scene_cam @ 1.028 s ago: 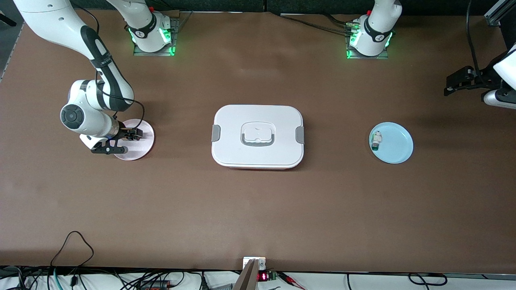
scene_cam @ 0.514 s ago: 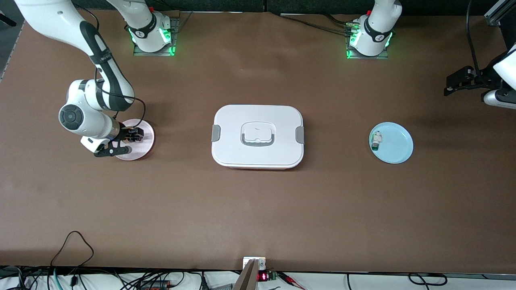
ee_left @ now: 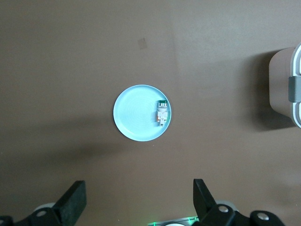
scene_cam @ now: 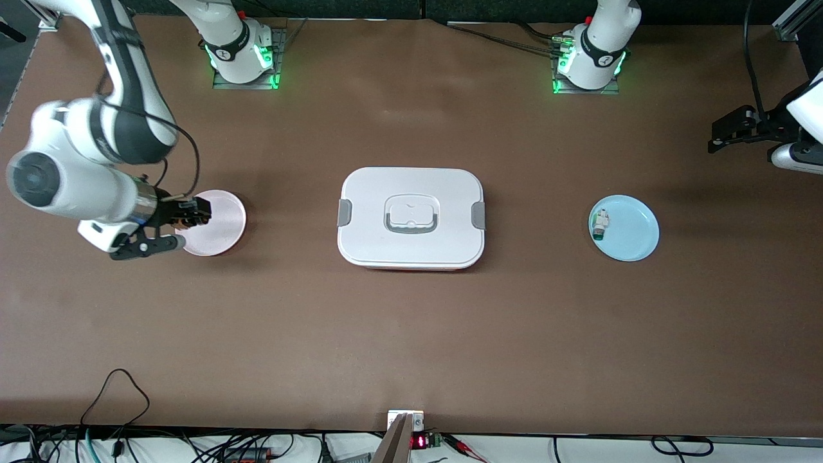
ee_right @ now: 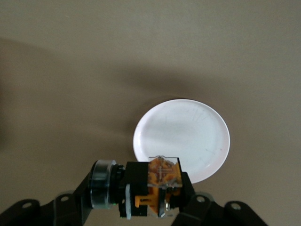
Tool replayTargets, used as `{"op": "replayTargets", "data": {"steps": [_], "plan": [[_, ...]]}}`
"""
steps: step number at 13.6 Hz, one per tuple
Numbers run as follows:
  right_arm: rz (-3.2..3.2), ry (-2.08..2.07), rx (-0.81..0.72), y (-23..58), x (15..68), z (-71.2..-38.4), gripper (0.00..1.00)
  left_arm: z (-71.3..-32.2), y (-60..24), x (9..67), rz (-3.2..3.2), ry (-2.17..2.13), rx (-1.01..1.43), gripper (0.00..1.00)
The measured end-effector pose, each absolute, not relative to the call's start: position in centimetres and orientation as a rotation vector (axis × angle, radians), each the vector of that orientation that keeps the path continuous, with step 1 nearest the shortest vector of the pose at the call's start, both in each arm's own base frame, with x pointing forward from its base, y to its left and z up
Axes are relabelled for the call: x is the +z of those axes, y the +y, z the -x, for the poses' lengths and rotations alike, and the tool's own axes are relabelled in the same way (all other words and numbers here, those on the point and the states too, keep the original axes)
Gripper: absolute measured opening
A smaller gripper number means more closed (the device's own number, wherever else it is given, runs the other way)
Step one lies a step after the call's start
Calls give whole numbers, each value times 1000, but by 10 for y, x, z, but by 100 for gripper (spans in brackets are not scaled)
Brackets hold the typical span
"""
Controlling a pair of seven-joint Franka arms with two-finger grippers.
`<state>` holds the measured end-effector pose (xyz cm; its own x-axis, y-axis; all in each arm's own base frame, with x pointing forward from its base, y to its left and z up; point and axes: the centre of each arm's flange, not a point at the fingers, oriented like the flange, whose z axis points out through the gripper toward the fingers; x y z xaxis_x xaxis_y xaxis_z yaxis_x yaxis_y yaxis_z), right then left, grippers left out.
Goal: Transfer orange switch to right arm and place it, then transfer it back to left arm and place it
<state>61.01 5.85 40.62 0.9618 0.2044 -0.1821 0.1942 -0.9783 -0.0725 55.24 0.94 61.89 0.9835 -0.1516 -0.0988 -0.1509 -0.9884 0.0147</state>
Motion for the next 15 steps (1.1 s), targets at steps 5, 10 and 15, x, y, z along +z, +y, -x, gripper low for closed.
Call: {"op": "replayTargets", "data": {"steps": [5,10,15], "plan": [[3035,-439,195,103,500,-606,72,-552,9,619,-3121,-238,-156,100],[2913,-593,-22,151,566,-604,72,-552,9,619,-3121,-239,-156,100],[2648,-948,-109,204,578,-591,72,-552,5,619,-3121,-251,-156,100]]}}
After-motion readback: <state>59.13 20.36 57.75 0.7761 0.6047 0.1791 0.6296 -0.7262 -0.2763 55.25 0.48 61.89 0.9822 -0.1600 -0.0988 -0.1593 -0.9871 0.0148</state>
